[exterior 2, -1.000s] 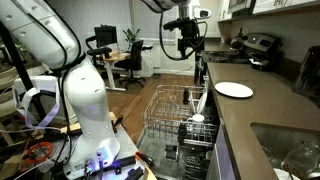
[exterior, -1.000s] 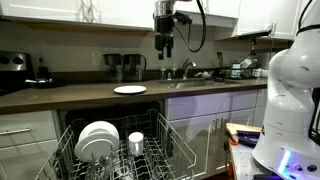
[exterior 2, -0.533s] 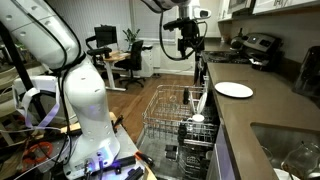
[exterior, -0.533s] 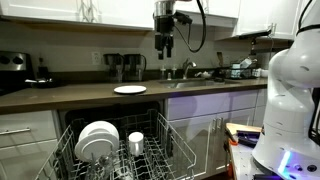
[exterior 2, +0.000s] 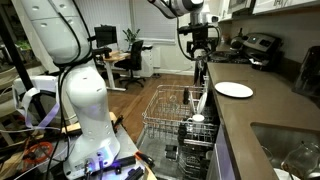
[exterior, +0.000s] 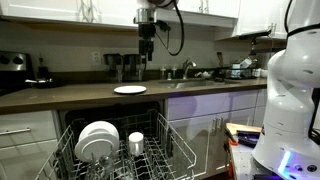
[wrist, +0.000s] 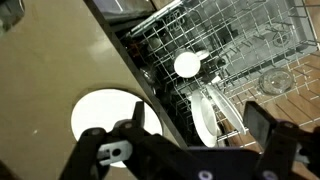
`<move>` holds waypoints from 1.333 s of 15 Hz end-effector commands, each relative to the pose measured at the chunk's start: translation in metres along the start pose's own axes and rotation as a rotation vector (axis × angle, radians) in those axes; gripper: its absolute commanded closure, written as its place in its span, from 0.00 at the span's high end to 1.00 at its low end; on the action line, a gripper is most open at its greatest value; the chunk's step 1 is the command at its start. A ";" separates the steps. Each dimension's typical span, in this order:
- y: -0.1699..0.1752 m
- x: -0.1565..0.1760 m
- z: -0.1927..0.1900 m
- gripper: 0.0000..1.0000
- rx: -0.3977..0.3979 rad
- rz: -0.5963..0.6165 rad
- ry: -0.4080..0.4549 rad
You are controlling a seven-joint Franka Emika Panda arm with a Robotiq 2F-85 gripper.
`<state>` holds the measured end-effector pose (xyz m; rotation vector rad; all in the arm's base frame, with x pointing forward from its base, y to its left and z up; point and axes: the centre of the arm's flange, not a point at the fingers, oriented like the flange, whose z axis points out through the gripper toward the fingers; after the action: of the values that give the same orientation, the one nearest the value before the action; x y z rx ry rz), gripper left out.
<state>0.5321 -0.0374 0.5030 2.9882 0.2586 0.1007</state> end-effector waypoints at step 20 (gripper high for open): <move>-0.140 0.200 0.094 1.00 0.183 -0.529 -0.144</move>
<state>0.7125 0.1217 0.4004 2.9619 1.0721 -0.2038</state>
